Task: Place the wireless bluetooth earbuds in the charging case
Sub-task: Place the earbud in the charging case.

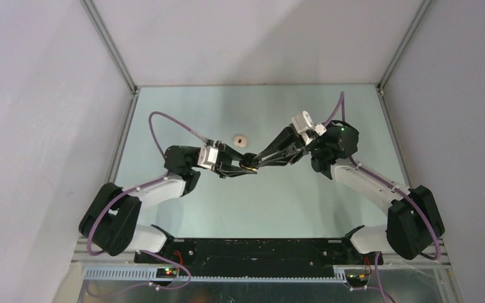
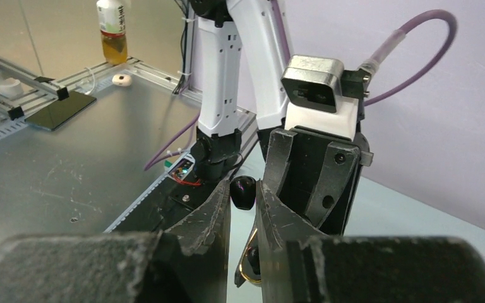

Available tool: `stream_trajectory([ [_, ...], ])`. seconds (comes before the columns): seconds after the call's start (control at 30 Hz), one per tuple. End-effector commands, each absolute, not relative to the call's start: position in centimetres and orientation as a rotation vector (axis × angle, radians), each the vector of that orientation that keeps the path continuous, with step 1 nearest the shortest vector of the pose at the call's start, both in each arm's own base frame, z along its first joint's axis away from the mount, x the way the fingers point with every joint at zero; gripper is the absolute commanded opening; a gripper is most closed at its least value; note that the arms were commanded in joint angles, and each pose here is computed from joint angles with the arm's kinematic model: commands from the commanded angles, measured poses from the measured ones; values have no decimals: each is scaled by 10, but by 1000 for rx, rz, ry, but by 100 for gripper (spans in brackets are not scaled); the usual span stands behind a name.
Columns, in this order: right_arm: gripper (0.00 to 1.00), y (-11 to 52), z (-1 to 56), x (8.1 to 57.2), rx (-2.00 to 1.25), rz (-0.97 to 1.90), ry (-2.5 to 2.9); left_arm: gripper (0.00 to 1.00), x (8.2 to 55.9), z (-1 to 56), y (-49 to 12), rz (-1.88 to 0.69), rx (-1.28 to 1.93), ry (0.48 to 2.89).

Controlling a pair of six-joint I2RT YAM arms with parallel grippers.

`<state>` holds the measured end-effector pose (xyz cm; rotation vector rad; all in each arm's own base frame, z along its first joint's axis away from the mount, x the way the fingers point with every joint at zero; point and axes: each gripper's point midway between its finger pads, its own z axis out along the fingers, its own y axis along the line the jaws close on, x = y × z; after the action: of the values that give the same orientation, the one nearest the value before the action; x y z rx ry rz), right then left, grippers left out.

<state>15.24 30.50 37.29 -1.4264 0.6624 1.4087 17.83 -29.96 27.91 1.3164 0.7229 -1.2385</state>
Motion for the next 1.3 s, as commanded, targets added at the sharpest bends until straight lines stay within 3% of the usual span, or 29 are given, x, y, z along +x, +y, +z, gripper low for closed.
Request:
stream_trajectory([
  [0.0, 22, 306, 368, 143, -1483, 1372, 569, 10, 163, 297, -304, -1271, 1358, 634],
  [0.53, 21, 309, 364, 147, -1482, 1340, 531, 11, 158, 299, -315, -1382, 1283, 703],
  [1.27, 19, 291, 379, 213, -1143, 1185, 716, 10, 204, 290, -328, -1418, 951, 952],
])
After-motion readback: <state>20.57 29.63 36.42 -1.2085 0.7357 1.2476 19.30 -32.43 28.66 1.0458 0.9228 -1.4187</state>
